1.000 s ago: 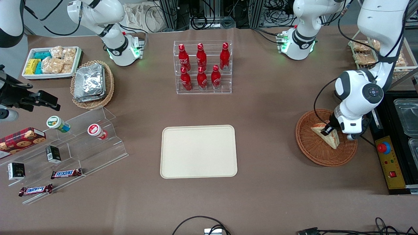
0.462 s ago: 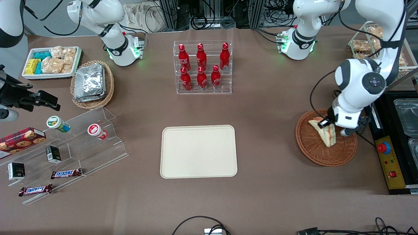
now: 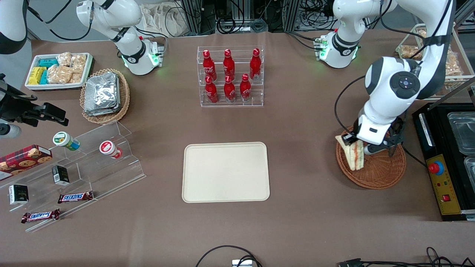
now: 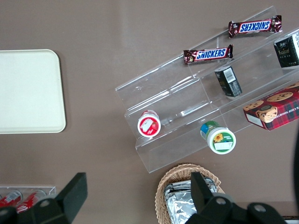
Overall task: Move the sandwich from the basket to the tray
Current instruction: 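Carry the sandwich with the left gripper over to the cream tray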
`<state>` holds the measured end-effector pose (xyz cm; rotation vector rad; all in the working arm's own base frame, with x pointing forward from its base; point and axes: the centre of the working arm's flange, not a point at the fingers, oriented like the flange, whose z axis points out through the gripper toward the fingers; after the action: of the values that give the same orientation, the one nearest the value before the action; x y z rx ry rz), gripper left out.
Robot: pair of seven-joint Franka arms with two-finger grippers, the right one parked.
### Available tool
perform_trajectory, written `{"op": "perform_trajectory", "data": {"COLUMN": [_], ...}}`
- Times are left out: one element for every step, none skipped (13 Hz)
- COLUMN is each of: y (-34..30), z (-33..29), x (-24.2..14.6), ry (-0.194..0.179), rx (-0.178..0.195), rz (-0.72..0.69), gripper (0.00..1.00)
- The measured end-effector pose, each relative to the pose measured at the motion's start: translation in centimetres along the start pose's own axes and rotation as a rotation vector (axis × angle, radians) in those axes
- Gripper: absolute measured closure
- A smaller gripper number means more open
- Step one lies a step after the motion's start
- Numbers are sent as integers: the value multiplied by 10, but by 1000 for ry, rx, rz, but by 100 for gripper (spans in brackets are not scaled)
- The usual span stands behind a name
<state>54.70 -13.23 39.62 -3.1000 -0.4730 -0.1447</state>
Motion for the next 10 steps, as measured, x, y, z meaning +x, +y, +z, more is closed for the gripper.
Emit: {"op": "perform_trajectory", "data": {"y": [19, 38, 54, 68, 82, 96, 112, 127, 143, 158], "z": [-14, -24, -30, -34, -36, -36, -36, -37, -38, -38], "x": [-2, -6, -11, -14, -17, -19, -22, -25, -26, -25], "ry": [16, 28, 36, 41, 47, 54, 52, 39, 17, -4], "rx": [-14, -28, -40, -51, -56, -57, -58, -61, -62, -58], "rz": [32, 62, 89, 114, 143, 175, 206, 228, 240, 244], "gripper": [82, 82, 82, 82, 82, 82, 82, 82, 82, 82]}}
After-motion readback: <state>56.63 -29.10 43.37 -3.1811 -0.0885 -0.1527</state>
